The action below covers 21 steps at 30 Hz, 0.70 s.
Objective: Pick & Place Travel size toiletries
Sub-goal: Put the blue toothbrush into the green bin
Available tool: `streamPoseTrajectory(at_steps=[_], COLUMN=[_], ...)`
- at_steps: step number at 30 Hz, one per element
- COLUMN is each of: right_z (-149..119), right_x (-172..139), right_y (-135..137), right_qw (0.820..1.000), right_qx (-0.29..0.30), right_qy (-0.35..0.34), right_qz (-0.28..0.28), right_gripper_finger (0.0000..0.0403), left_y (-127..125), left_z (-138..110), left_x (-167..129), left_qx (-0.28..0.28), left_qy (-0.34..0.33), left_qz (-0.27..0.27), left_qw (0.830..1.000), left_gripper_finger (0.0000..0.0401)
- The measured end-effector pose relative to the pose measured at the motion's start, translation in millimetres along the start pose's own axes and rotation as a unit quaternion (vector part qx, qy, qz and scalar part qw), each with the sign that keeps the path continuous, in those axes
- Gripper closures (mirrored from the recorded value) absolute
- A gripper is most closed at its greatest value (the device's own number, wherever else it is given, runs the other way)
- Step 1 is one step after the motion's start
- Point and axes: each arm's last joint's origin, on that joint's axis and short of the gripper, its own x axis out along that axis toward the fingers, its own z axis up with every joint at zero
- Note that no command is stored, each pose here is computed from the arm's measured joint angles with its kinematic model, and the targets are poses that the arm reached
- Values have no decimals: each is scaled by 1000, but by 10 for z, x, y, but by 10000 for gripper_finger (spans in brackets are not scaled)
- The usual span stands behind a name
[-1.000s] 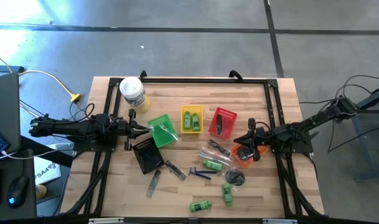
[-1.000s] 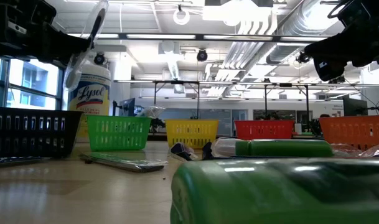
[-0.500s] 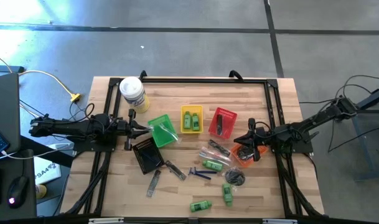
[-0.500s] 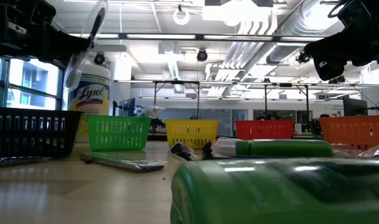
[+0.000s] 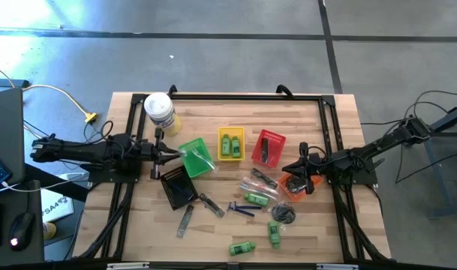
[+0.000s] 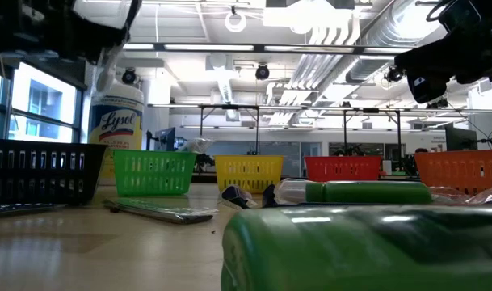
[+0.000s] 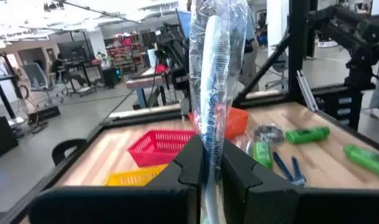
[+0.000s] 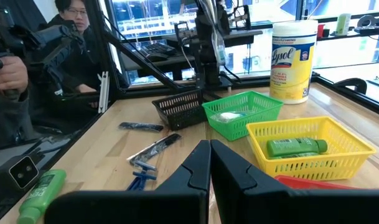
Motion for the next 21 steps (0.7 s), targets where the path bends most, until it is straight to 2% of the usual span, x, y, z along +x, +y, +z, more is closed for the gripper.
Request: streamPoseTrajectory(at_steps=[8, 16, 21], right_z=[0, 0, -1], right_x=[0, 0, 0], right_y=[1, 1, 4], right_qw=[1000, 1000, 1000], right_qx=[0, 0, 0], right_qy=[0, 0, 1], right_qz=[2, 2, 7], right_gripper_finger=[400, 400, 400], left_y=[33, 26, 5], left_z=[133, 29, -88], left_x=[256, 619, 800], left_qx=[45, 87, 110], left_qy=[75, 173, 183], left_qz=[15, 17, 9], left_qw=[996, 981, 977], left_gripper_finger=[379, 379, 379])
